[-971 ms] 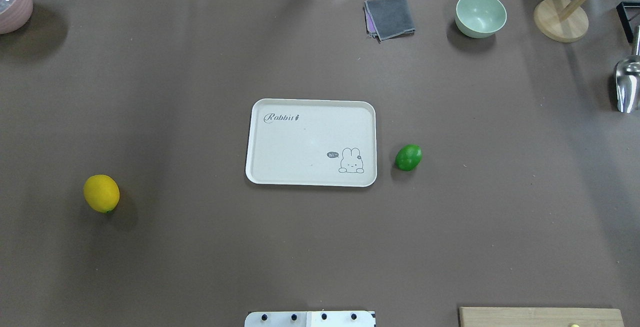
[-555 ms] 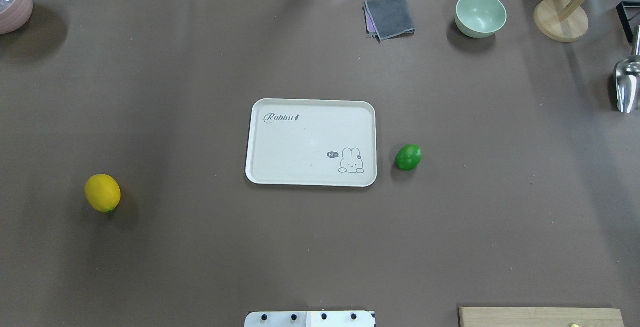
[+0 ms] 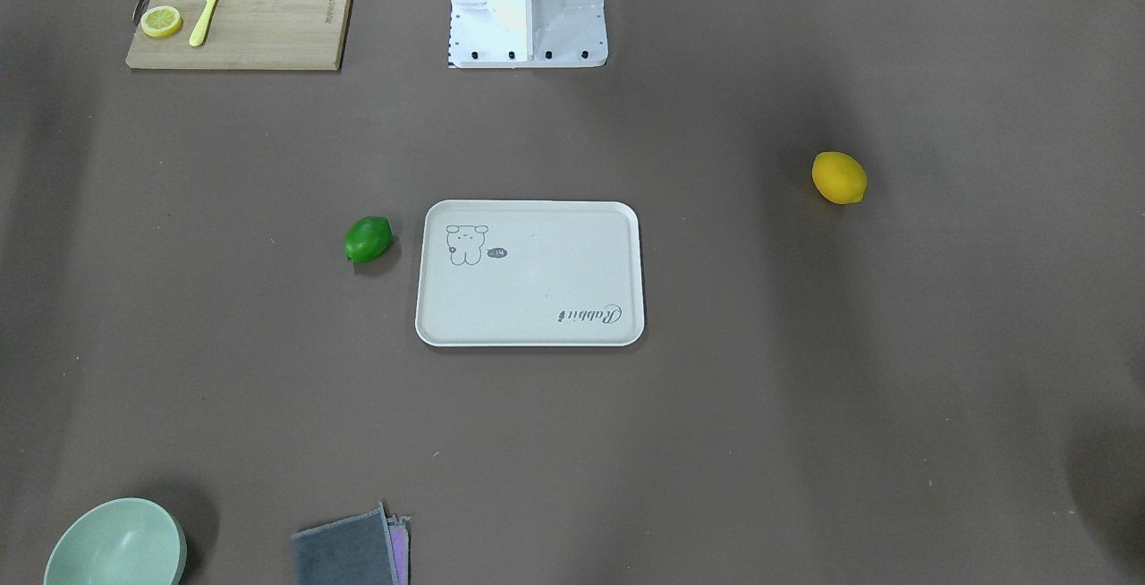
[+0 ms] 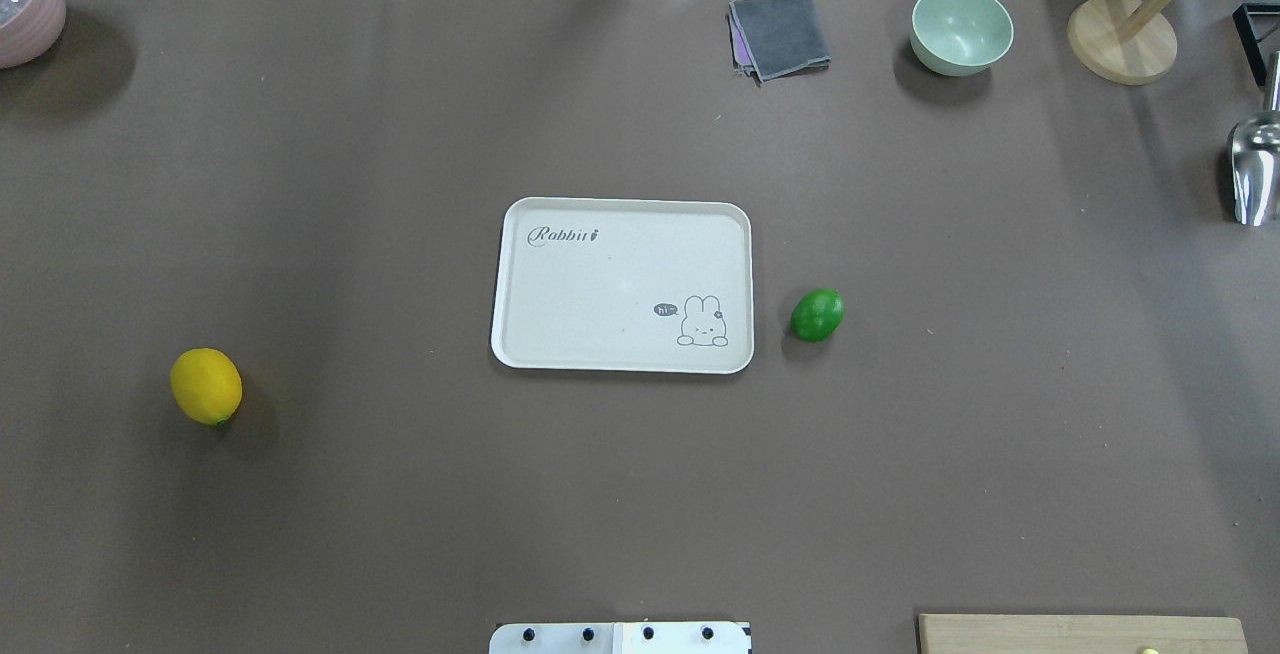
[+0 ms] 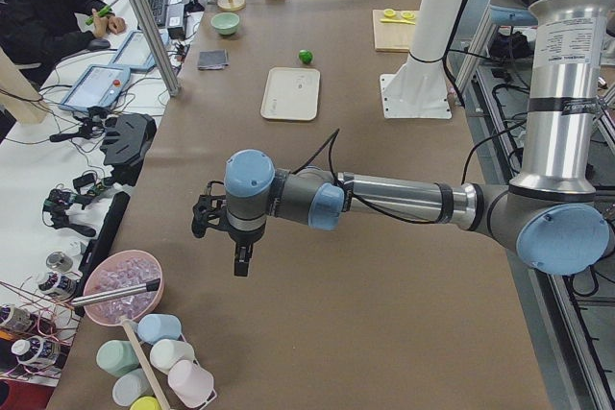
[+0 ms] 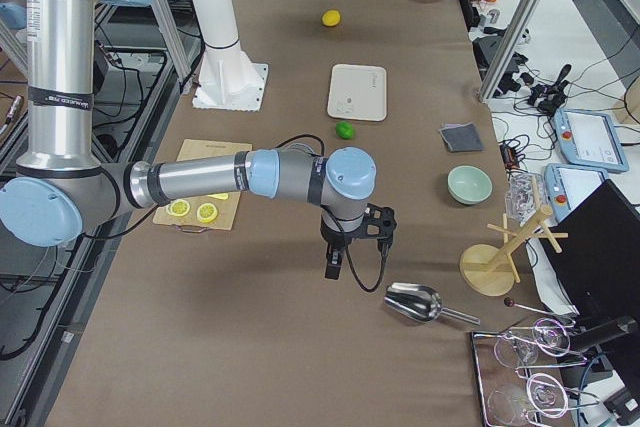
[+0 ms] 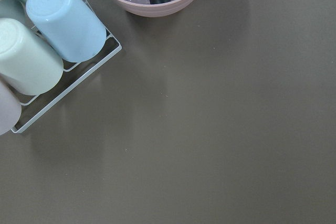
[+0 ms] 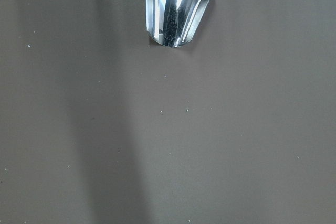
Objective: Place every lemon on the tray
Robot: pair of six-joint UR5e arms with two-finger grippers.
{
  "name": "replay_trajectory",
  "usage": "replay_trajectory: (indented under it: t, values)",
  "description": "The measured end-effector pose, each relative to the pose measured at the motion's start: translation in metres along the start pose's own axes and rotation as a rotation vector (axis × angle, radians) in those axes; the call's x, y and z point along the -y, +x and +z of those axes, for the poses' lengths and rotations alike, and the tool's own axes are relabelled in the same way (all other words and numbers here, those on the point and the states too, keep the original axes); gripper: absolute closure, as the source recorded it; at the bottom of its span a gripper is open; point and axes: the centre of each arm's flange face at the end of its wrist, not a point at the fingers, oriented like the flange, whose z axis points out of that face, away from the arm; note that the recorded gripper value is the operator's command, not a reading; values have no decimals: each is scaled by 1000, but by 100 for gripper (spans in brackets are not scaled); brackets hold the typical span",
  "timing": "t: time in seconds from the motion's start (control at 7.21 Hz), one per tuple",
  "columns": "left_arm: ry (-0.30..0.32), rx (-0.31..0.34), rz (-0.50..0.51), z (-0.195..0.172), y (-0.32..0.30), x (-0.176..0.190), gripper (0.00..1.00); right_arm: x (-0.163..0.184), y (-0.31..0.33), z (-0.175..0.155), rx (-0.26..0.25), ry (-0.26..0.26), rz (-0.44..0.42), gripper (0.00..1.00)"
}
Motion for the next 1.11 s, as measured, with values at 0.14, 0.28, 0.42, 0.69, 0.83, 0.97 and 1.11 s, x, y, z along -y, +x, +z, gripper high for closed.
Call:
replay_trajectory:
  t: [0.14, 0.28, 0.42, 0.69, 0.83, 0.97, 1.11]
  values:
    - [0, 3, 3, 1, -1, 0, 2, 0, -1, -1, -1, 3, -3, 0]
    - [1, 3, 7, 0, 0, 1, 2, 0, -2, -3, -3, 9, -9, 0]
    - [2, 0, 9, -1, 1, 3, 2, 1, -5, -5, -4, 15, -17, 0]
    - [-7, -2, 0, 4, -3, 0, 2, 4, -17, -13, 13, 34, -47, 0]
    - [-6, -4, 0, 4, -3, -1, 2, 9, -29, -17, 37, 48, -73, 0]
    - [14, -7, 22, 3, -2, 1, 2, 15, -43, -18, 68, 50, -97, 0]
    - [61, -14, 67, 3, -3, 1, 2, 17, -47, -14, 84, 43, -105, 0]
